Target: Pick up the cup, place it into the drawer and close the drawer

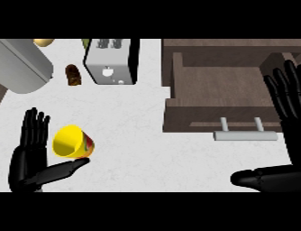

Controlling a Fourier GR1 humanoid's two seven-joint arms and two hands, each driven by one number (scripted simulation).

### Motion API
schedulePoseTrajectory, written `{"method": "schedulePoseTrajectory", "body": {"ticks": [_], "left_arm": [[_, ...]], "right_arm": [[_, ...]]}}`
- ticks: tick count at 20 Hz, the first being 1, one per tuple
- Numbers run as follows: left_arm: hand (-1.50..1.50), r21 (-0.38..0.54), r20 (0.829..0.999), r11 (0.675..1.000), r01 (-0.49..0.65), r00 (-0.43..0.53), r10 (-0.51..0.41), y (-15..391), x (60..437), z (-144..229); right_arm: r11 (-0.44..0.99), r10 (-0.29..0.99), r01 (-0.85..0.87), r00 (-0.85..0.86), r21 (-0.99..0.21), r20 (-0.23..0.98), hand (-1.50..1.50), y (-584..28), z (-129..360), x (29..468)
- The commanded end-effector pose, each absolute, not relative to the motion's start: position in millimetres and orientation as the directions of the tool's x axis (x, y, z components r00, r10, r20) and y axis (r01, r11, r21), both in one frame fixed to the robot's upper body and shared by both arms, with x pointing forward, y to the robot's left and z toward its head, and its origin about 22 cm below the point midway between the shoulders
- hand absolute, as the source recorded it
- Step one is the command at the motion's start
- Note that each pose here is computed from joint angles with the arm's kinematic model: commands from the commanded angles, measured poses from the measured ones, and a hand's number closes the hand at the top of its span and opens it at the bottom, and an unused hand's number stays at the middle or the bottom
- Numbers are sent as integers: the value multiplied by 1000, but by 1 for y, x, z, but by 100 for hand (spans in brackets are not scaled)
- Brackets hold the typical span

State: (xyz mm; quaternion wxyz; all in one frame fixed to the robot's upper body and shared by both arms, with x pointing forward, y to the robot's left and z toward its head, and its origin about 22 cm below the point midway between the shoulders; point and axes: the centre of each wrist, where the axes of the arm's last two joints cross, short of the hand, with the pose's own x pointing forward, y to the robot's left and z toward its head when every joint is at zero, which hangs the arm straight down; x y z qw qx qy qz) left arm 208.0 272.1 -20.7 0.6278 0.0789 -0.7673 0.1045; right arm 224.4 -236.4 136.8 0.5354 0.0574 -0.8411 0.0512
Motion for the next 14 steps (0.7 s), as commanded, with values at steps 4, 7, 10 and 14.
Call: {"method": "schedulePoseTrajectory", "body": {"ticks": [4,7,10,14], "left_arm": [[-150,-58,989,966,-250,-149,20,265,206,-56],[-150,-55,986,962,-267,-164,11,294,219,-69],[-150,-88,986,965,-247,-158,49,295,210,-78],[-150,-84,986,954,-288,-160,38,296,223,-85]], "right_arm": [[988,-54,-155,-440,-16,896,-150,-227,146,212],[984,-40,-172,-419,-36,907,-150,-246,136,218],[987,-52,-158,-438,-20,897,-150,-248,133,230],[987,-30,-156,-421,-40,906,-150,-251,150,211]]}}
